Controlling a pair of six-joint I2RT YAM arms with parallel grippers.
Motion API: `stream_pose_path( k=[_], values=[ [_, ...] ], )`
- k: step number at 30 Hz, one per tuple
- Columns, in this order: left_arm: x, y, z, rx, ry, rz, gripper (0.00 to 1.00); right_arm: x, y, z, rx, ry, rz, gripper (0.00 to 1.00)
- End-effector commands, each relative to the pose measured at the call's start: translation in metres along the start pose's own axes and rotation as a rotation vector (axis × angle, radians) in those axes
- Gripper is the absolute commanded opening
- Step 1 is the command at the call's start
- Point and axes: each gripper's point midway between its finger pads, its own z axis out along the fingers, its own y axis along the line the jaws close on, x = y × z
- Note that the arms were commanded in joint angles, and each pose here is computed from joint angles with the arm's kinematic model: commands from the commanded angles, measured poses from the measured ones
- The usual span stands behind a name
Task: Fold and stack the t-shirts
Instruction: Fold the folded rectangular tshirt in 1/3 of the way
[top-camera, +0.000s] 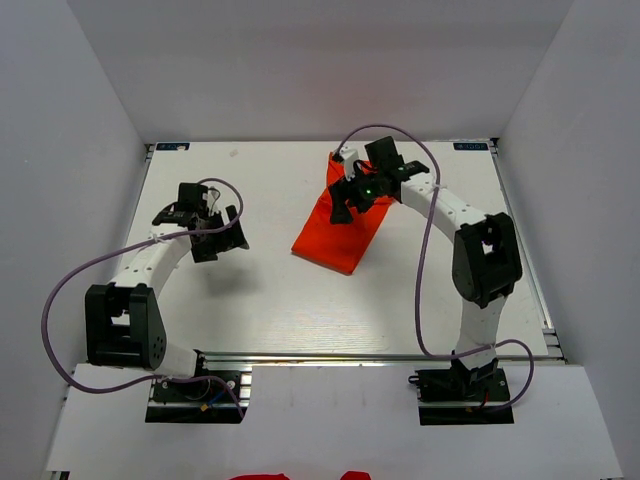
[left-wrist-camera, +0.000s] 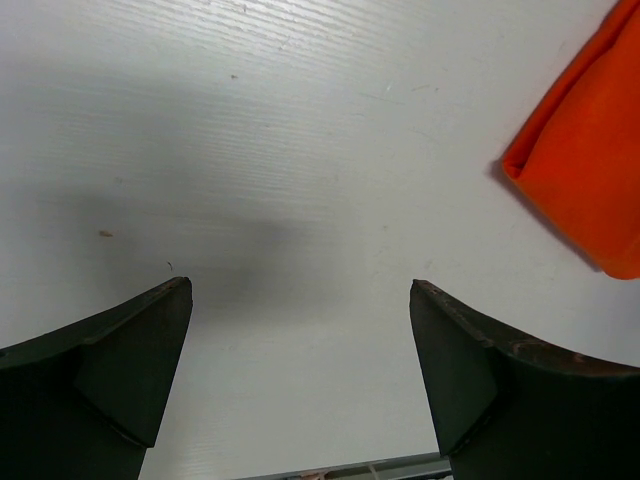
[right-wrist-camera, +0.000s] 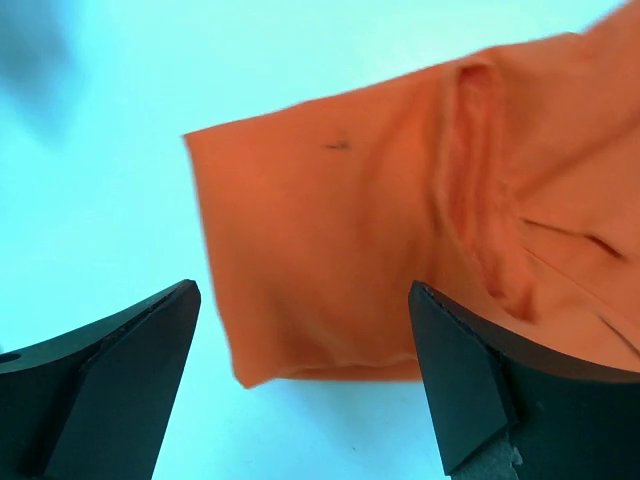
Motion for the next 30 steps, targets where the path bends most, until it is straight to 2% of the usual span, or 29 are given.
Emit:
stream_pose_path(
  k=[1,3,5,6,9,16,20,23,25,26,27,28,29,30],
  values=[
    [-0.004,-0.014,-0.01,0.073,-0.044,0.028,1.0,-0.016,0.015,0.01,-0.144,-0.063,-0.001,0.9],
    [-0.002,-0.013,-0.01,0.07,-0.036,0.027,1.0,-0.013,0.014,0.024,-0.196,-0.051,0.038,0.9],
    [0.0,-0.011,-0.011,0.056,-0.03,0.025,1.0,-0.023,0.007,0.026,-0.189,-0.072,0.055,0.9],
    [0.0,-0.011,-0.011,0.056,-0.029,0.025,1.0,-0.014,0.001,0.036,-0.179,-0.048,0.08,0.9],
    [0.002,-0.008,-0.013,0.042,-0.017,0.022,1.0,-0.014,-0.022,0.04,-0.096,-0.039,0.104,0.9],
    [0.004,-0.006,-0.013,0.03,-0.012,0.03,1.0,0.019,-0.099,0.047,0.131,0.026,0.229,0.9],
    [0.0,-0.007,-0.014,0.033,-0.021,0.031,1.0,0.01,-0.121,0.037,0.202,0.017,0.216,0.9],
    [0.0,-0.007,-0.014,0.033,-0.021,0.031,1.0,-0.002,-0.1,0.019,0.171,0.032,0.065,0.9],
    [-0.001,-0.008,-0.017,0.036,-0.029,0.032,1.0,-0.018,-0.08,0.002,0.178,-0.007,-0.011,0.9],
    [0.0,-0.01,-0.017,0.045,-0.026,0.033,1.0,-0.034,-0.063,-0.02,0.193,-0.073,-0.065,0.9],
    [-0.001,-0.01,-0.019,0.048,-0.034,0.034,1.0,-0.034,-0.049,-0.018,0.205,-0.069,-0.1,0.9],
    [-0.003,-0.012,-0.023,0.054,-0.05,0.037,1.0,0.002,-0.039,-0.008,0.185,0.0,-0.1,0.9],
    [-0.008,-0.014,-0.028,0.061,-0.068,0.04,1.0,-0.016,-0.022,-0.023,0.198,-0.061,-0.156,0.9],
    [-0.007,-0.015,-0.032,0.062,-0.073,0.041,1.0,0.016,-0.011,-0.013,0.192,0.009,-0.17,0.9]
  ],
)
